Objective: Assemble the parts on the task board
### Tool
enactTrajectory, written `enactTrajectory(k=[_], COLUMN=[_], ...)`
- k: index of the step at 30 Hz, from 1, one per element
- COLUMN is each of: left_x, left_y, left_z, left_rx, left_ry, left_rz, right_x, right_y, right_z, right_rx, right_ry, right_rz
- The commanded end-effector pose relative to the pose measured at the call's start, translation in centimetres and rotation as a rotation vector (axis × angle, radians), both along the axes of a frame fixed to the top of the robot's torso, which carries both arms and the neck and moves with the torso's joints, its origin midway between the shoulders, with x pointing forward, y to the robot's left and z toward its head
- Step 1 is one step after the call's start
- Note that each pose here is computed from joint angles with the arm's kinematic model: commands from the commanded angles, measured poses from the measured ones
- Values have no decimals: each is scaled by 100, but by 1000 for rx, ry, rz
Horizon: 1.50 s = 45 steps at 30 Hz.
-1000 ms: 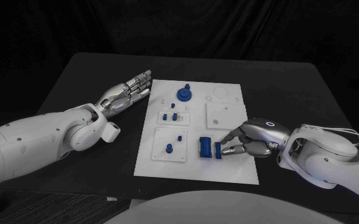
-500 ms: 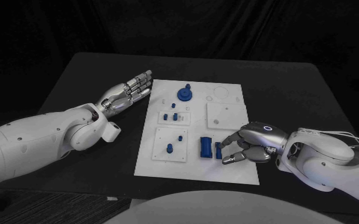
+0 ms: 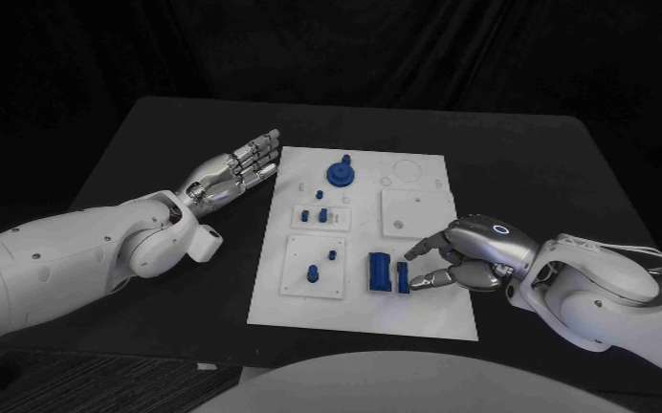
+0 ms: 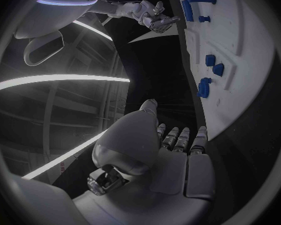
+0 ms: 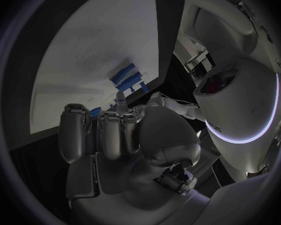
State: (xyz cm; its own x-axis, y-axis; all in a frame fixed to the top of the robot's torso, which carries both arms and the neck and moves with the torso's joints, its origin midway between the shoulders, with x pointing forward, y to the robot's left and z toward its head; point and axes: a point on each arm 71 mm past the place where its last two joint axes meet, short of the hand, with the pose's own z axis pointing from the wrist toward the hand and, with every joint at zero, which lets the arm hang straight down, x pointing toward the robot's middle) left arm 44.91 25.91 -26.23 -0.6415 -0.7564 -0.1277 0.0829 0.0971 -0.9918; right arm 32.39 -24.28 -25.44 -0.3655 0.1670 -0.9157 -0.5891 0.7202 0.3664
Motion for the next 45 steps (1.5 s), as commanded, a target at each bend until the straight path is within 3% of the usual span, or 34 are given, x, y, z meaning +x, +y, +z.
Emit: enactTrajectory(k=[1, 23, 45], left_x=[-7, -6, -7], left_y=[-18, -28, -22], left_z=[3, -3, -6], left_rx=[-12, -12, -10], left_ry=[-2, 2, 4], left_rz=[-11, -15, -14], right_x=[6, 50, 20], right_y=[-11, 5, 72], right_z=[30, -100, -148], right_rx=[24, -80, -80], right_ry=[-48, 55, 75], right_rz=[-26, -71, -55])
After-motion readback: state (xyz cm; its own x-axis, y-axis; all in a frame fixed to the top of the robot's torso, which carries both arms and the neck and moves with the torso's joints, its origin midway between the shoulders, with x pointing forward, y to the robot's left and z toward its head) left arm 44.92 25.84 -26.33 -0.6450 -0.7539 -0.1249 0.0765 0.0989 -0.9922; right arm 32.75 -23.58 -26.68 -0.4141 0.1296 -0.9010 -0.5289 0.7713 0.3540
